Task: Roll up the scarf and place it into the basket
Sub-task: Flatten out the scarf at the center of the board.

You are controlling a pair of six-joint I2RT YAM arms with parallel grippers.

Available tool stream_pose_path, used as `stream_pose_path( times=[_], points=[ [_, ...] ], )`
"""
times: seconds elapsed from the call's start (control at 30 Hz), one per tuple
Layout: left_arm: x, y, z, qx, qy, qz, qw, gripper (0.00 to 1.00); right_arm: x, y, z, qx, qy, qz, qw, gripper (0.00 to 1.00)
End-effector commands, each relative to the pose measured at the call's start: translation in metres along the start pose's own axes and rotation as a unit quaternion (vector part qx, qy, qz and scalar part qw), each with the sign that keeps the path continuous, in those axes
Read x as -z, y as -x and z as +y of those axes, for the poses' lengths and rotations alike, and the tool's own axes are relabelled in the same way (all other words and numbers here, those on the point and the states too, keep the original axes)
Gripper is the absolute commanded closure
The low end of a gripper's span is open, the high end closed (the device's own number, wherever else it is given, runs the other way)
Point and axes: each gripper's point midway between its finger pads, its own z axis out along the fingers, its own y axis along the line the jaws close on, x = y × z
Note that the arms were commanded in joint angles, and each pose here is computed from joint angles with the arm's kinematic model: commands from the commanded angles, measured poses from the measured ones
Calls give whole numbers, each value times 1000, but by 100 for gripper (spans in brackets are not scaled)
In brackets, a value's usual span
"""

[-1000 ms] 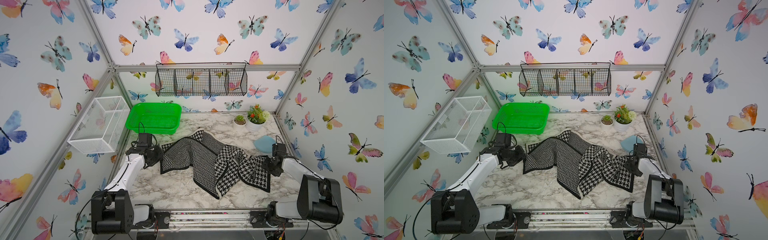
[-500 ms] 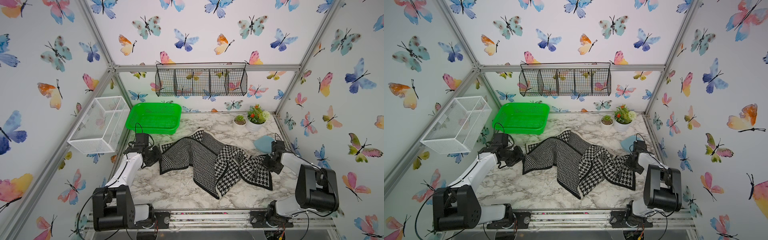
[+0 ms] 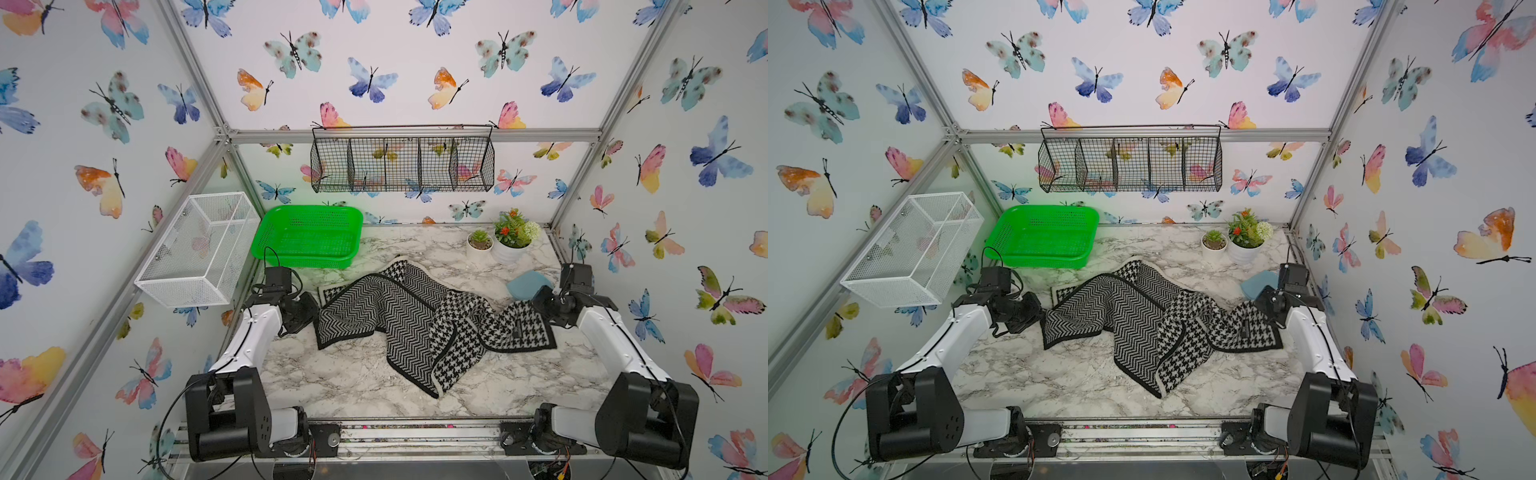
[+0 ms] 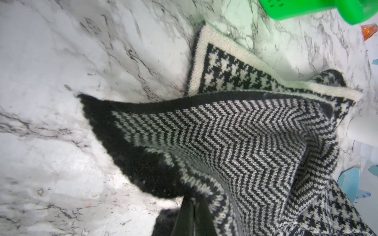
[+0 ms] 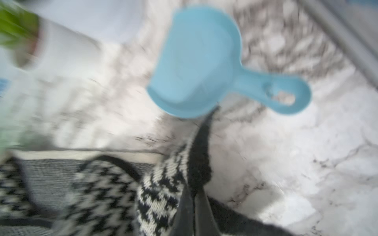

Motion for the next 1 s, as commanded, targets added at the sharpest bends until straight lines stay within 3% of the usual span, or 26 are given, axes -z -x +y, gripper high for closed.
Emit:
stream_pose_path(
  times=[0.0, 0.1, 0.27, 0.47, 0.73, 0.97],
  points=[
    [12, 13, -2, 3, -16, -17, 1000, 100, 45, 43, 31, -6, 56, -43, 997, 98],
    [20, 24, -1, 7, -23, -40, 999, 100, 77, 75, 46, -11, 82, -80, 993, 98],
    [32, 44, 18, 15, 24, -87, 996, 100, 120, 112, 58, -40, 129, -135, 982, 98],
    [29, 48, 31, 16, 33, -75, 997, 100, 158, 148, 69, -71, 168, -179, 967, 98],
    [47, 60, 50, 37, 51, -117, 991, 100, 226, 193, 81, -73, 168, -245, 952, 98],
    [31, 41, 64, 63, 53, -86, 993, 100, 276, 225, 100, -69, 194, -284, 936, 98]
  ],
)
